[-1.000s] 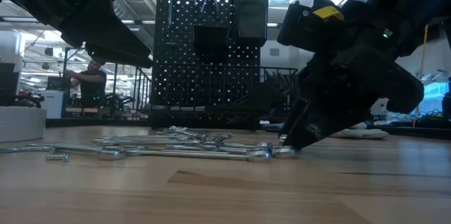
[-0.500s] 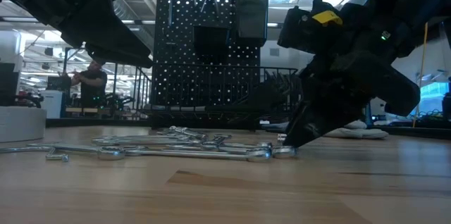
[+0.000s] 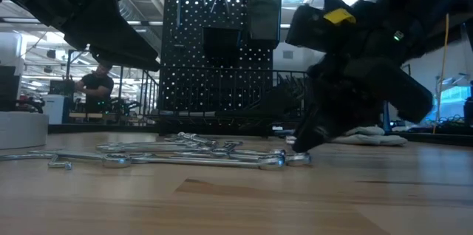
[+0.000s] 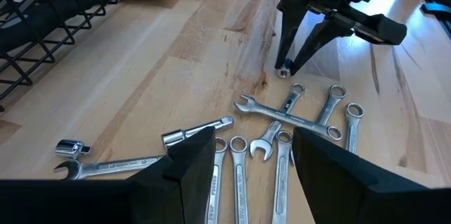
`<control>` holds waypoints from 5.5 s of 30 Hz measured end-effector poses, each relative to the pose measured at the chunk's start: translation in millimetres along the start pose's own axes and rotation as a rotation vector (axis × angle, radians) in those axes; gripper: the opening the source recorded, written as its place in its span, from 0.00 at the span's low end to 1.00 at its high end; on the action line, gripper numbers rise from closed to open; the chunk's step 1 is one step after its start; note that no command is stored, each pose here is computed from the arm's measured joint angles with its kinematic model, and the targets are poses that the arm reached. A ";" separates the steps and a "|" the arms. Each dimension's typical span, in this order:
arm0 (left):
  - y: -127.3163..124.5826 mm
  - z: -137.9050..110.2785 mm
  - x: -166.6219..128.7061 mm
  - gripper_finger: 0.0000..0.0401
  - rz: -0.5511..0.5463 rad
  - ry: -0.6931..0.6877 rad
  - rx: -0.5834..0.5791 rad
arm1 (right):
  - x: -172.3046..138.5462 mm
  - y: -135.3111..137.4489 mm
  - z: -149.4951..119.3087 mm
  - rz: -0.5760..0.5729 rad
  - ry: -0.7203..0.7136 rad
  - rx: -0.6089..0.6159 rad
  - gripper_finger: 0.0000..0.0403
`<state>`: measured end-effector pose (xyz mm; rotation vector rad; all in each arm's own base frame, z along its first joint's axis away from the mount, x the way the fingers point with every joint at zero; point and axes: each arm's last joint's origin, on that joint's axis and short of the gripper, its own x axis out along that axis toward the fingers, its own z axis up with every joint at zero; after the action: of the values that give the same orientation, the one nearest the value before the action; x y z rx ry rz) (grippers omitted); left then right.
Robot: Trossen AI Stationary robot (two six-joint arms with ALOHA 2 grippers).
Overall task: Hang tools onto peg board
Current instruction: Put the socket into the left black bin on the peg board, then put the extension bar into the left black bin on the peg board
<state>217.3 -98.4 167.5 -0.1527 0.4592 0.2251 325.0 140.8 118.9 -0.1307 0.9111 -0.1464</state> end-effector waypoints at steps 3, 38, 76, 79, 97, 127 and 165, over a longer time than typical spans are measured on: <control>0.0 0.0 0.0 0.45 0.000 0.000 -0.007 | -2.0 1.2 6.1 -0.001 -0.006 0.002 0.17; 0.0 0.5 0.1 0.45 0.003 -0.005 -0.002 | -109.0 -147.3 144.4 -0.538 -0.594 -0.005 0.18; 0.2 0.1 0.1 0.45 0.007 -0.003 0.001 | -118.4 -187.2 135.6 -0.406 -0.551 0.044 0.54; 0.2 0.2 0.1 0.45 0.007 -0.003 0.000 | -139.7 -158.5 124.0 -0.277 -0.482 -0.013 0.54; 6.5 6.0 5.5 0.45 0.014 0.002 0.015 | -113.9 -5.2 -0.3 0.081 -0.475 0.024 0.54; 29.7 78.2 78.6 0.45 0.017 0.435 0.334 | -95.1 -30.6 0.8 0.002 -0.423 0.056 0.54; 57.8 38.2 133.0 0.14 -0.112 0.681 0.411 | -92.8 -31.7 -5.0 -0.009 -0.366 0.054 0.54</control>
<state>335.0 -11.3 135.4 0.1569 1.1586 -0.0435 262.7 126.3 193.4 -0.1071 0.5413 -0.1496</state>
